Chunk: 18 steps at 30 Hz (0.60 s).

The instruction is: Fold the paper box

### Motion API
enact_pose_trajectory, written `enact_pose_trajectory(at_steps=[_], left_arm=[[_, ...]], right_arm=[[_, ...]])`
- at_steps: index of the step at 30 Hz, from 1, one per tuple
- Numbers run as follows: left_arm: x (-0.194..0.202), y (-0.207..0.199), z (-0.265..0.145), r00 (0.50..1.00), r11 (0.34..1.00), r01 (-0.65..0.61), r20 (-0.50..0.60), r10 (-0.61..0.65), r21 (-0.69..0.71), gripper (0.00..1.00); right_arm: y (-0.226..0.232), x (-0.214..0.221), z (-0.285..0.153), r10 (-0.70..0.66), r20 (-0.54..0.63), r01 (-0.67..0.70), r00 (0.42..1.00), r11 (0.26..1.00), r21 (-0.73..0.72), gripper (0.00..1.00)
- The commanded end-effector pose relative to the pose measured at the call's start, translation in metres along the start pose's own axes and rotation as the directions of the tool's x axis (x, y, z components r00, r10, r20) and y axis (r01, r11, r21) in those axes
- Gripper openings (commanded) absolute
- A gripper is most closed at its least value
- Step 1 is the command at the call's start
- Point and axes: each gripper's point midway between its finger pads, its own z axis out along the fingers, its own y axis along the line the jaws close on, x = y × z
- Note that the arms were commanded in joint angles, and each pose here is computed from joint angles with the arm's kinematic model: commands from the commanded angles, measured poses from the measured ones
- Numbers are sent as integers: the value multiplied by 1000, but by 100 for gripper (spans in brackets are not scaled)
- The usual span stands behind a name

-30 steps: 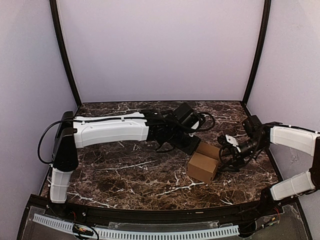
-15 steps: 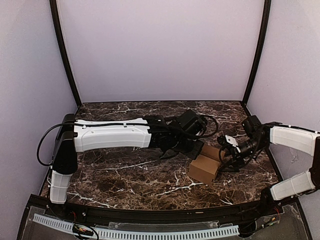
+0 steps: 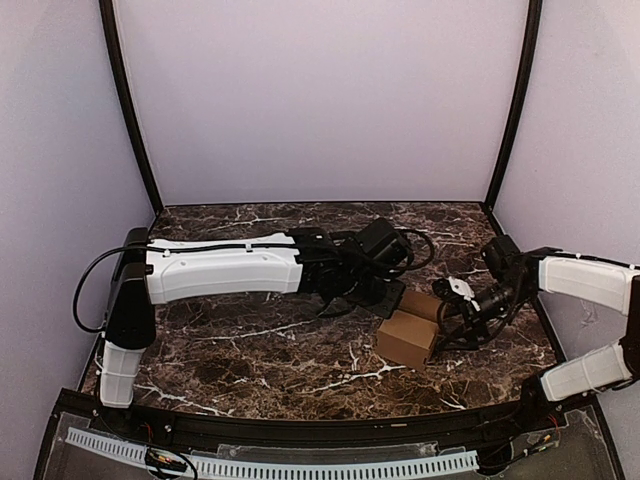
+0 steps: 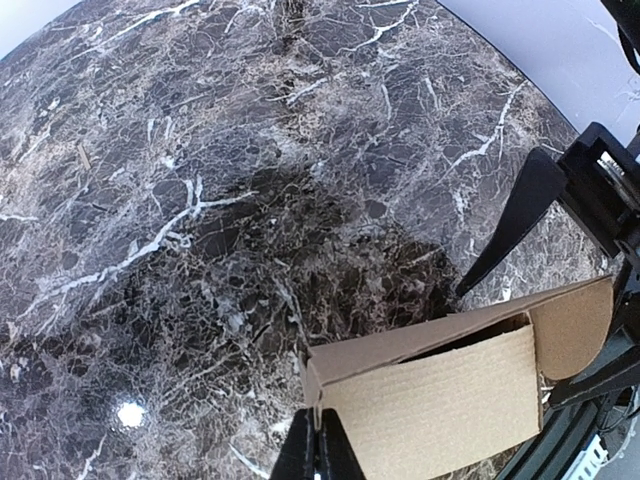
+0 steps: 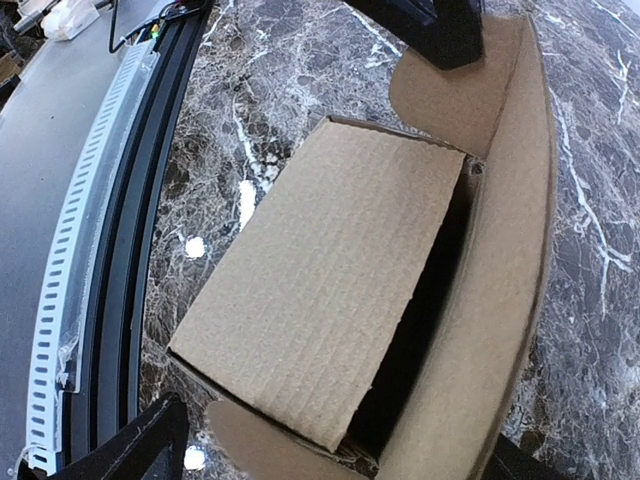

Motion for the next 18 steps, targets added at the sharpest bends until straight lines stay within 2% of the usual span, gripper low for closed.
enact_pose_trajectory(at_steps=[1,10,18], left_arm=[[38,-1,9,988,1000,9,-151,-9,1,1],[34,-13,9,986,998,42,-166,-32,55,2],[44,-6,15,982,1000,24,-189,-20,18,2]], right_arm=[[-4,0,3,-9,-6,9,1000,1000,30,83],[-11,3,13,34,-27,-33,999,999,25,81],[-12,5,15,38,-36,-37,999,999,30,80]])
